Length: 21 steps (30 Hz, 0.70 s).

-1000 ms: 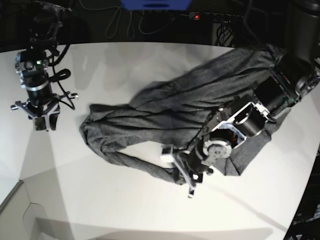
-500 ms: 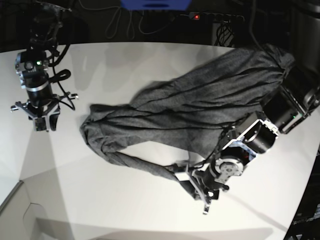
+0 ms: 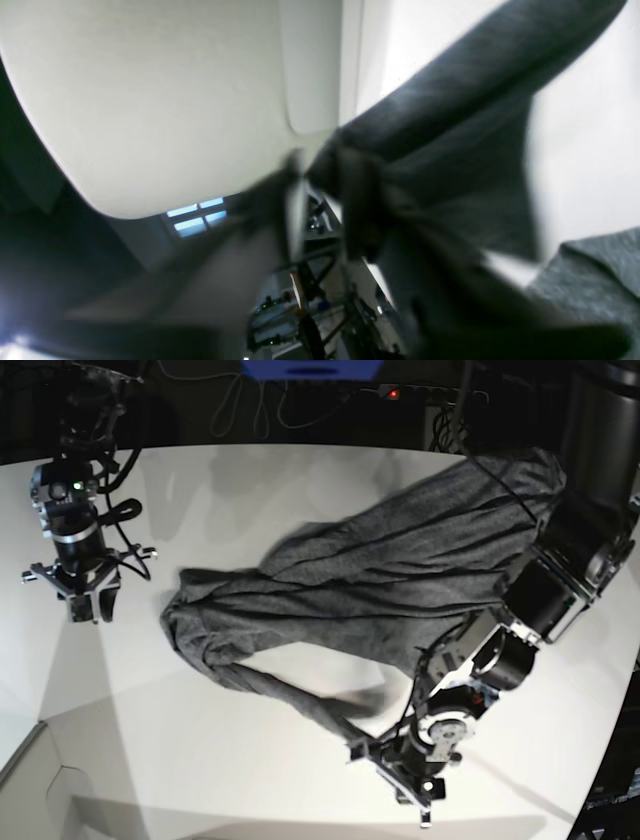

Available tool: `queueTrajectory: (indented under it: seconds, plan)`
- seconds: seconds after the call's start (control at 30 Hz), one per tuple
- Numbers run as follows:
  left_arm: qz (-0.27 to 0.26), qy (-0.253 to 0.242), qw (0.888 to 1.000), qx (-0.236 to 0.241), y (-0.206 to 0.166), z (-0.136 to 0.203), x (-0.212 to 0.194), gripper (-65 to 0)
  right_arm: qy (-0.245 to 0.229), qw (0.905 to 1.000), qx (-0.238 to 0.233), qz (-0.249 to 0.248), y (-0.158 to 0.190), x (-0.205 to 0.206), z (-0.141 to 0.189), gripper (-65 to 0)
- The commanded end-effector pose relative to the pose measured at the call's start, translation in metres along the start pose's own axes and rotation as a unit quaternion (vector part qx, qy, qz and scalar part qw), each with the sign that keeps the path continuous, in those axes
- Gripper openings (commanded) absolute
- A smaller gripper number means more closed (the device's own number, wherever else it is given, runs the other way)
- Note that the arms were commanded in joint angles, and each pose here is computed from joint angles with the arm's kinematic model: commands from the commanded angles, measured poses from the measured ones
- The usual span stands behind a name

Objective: Layout the t-shirt on the table in an organized manner, then fold the t-shirt properly
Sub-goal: 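Pull the grasped fabric with the left gripper away from the shirt and release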

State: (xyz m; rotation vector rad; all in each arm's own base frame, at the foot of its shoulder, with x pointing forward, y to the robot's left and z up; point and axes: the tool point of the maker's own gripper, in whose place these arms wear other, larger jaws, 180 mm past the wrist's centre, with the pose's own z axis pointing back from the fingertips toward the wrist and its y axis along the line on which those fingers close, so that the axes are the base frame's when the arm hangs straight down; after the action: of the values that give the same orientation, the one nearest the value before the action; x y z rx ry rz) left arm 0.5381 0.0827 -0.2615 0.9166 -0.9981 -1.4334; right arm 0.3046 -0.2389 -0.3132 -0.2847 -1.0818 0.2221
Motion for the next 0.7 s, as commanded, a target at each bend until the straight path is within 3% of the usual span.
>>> queueTrajectory:
  seconds: [0.0, 0.13, 0.27, 0.4, 0.53, 0.67]
  plan:
    - [0.001, 0.002, 0.999, 0.036, 0.033, 0.0, -0.001, -40.0, -0.027, 0.9996, -0.005, 0.002, -0.005, 0.015, 0.001, -54.6]
    - [0.001, 0.002, 0.999, 0.036, 0.033, 0.0, -0.004, -20.8, -0.027, 0.9996, -0.005, 0.002, -0.005, 0.015, 0.001, -54.6]
    - [0.008, -0.001, 0.999, 0.042, 0.039, 0.001, -0.003, -18.9, -0.027, 0.9996, -0.005, 0.002, -0.005, 0.015, 0.001, -54.6]
    - [0.086, 0.004, 0.993, 0.078, 0.072, 0.01, -0.016, -18.9, -0.029, 0.9996, -0.006, 0.002, -0.006, 0.017, 0.001, -54.6]
    - [0.238, 0.011, 0.967, 0.087, 0.077, 0.024, -0.05, -18.9, -0.035, 0.9994, -0.004, 0.002, -0.005, 0.022, -0.001, -54.2]
    - [0.34, 0.044, 0.938, 0.058, 0.035, 0.028, -0.089, -18.9, -0.002, 0.9993, 0.034, 0.018, 0.023, 0.016, -0.005, -51.0]
